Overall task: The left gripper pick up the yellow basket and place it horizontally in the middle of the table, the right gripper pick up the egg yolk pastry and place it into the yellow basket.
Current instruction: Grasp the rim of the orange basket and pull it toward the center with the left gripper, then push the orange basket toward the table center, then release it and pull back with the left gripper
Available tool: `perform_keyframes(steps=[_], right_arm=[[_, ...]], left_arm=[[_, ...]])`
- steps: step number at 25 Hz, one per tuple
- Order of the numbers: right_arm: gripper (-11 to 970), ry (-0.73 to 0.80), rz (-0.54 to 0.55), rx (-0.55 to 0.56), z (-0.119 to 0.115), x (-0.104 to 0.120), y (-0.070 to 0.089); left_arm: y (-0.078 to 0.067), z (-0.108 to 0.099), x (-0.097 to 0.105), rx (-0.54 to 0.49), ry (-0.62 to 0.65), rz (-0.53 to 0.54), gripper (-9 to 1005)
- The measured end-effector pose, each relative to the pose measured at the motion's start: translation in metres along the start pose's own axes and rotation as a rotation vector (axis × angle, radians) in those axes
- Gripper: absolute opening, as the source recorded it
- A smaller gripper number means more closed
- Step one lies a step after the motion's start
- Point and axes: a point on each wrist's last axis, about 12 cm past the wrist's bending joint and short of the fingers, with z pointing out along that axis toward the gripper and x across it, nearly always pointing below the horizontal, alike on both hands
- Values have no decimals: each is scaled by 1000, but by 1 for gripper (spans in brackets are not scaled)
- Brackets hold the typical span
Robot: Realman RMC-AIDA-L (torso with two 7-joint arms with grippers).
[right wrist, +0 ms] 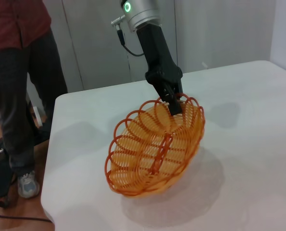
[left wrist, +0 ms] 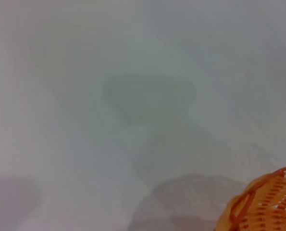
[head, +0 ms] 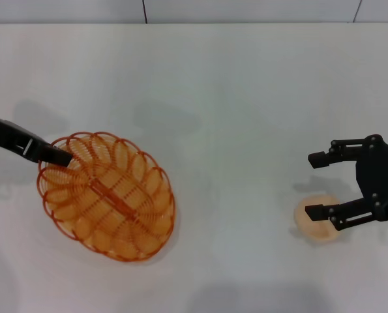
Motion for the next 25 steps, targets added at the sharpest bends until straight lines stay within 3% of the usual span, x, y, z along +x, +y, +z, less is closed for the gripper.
perform_keyframes(steps=[13,25], right_arm=[[856,-14,6,9,2,0,-3],[856,-27,7,15,3,0,-4]], left_arm=[[-5,1,-26,-36,-19,-260,88],[-17,27,-43,-29,-45,-446,87]])
